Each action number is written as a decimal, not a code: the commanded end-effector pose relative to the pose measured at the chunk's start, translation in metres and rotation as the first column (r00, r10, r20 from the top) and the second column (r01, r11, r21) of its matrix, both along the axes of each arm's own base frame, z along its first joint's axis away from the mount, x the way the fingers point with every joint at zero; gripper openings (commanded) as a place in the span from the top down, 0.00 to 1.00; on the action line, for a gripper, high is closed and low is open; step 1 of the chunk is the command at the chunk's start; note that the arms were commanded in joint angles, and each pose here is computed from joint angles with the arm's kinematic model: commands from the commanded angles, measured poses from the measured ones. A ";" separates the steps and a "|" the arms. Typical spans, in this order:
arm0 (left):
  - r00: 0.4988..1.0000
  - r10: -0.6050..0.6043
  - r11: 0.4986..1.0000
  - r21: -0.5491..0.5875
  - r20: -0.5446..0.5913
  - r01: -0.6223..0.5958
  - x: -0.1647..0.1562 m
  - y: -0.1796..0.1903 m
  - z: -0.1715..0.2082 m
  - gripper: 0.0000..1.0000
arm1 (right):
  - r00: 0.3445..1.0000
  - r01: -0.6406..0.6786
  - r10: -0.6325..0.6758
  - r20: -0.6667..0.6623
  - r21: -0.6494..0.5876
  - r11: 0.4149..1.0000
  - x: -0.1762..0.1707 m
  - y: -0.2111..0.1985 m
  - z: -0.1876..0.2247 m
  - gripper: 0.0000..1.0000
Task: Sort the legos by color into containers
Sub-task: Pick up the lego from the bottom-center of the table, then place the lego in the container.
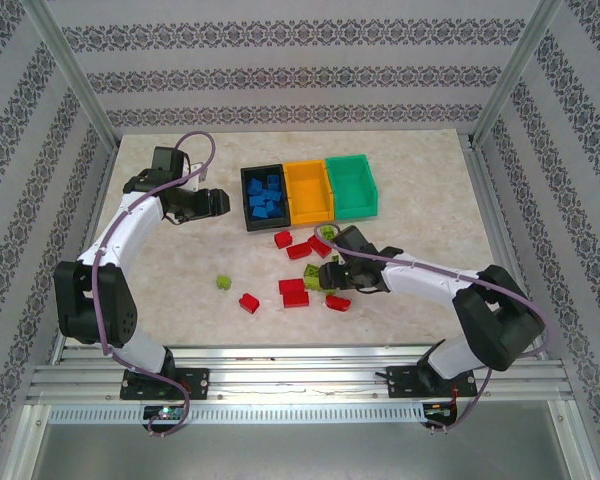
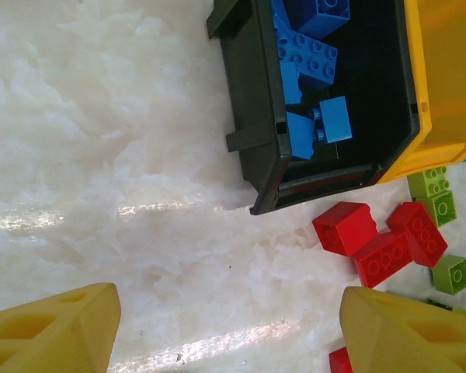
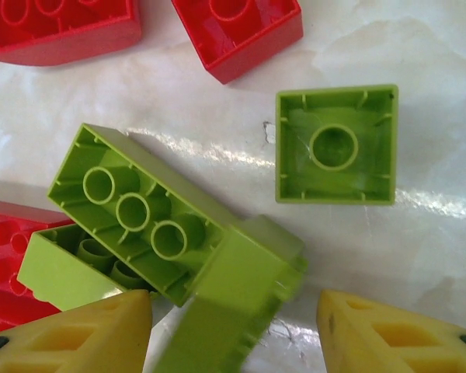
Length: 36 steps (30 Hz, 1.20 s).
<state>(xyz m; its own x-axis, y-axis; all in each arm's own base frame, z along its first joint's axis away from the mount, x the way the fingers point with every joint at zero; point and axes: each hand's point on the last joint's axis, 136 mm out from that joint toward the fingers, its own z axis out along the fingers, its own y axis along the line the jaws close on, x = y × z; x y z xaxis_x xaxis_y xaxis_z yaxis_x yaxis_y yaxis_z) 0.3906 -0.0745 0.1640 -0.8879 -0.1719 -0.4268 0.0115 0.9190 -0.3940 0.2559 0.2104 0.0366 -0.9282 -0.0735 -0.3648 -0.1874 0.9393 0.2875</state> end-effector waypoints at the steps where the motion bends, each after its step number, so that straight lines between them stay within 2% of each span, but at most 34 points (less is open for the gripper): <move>1: 1.000 0.018 1.000 -0.009 0.000 -0.018 0.003 0.005 -0.004 0.25 | 1.000 0.000 -0.001 -0.024 0.000 1.000 -0.001 0.006 -0.006 0.42; 9: 1.000 0.017 1.000 -0.016 0.001 -0.017 0.003 0.004 -0.003 0.25 | 0.999 -0.003 0.003 -0.046 0.004 1.000 -0.001 0.009 -0.013 0.48; 14: 1.000 0.016 1.000 -0.017 0.000 -0.016 0.003 0.004 -0.003 0.24 | 1.000 -0.006 0.006 -0.021 -0.007 1.000 -0.002 0.003 -0.005 0.68; 17: 1.000 0.012 1.000 -0.022 0.000 -0.012 0.003 0.002 -0.003 0.24 | 1.000 0.009 -0.009 0.006 0.015 1.000 0.004 -0.002 0.006 0.75; 21: 1.000 0.013 1.000 -0.026 -0.005 -0.013 0.003 0.002 -0.005 0.24 | 0.998 0.029 -0.035 0.060 0.097 0.995 0.023 -0.002 0.036 0.79; 26: 1.000 0.013 1.000 -0.026 -0.002 -0.013 0.003 0.002 -0.004 0.23 | 0.973 0.033 -0.063 0.224 0.137 0.990 0.072 -0.009 0.092 0.79; 29: 1.000 0.012 1.000 -0.026 -0.007 -0.012 0.003 0.002 -0.006 0.23 | 0.958 0.053 -0.099 0.270 0.174 0.983 0.111 -0.016 0.118 0.78; 36: 1.000 0.008 1.000 -0.028 -0.019 -0.008 0.004 0.001 -0.009 0.24 | 0.926 0.127 -0.195 0.324 0.220 0.967 0.205 -0.044 0.141 0.75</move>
<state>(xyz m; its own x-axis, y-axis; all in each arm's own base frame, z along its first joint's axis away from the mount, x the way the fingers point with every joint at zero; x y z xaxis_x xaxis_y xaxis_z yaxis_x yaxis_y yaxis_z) 0.3919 -0.0760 0.1588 -0.8939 -0.1710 -0.4143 0.0104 0.9163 -0.4005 0.4380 0.1695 0.1771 -0.7424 0.1779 -0.6459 -0.1362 0.9038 0.4056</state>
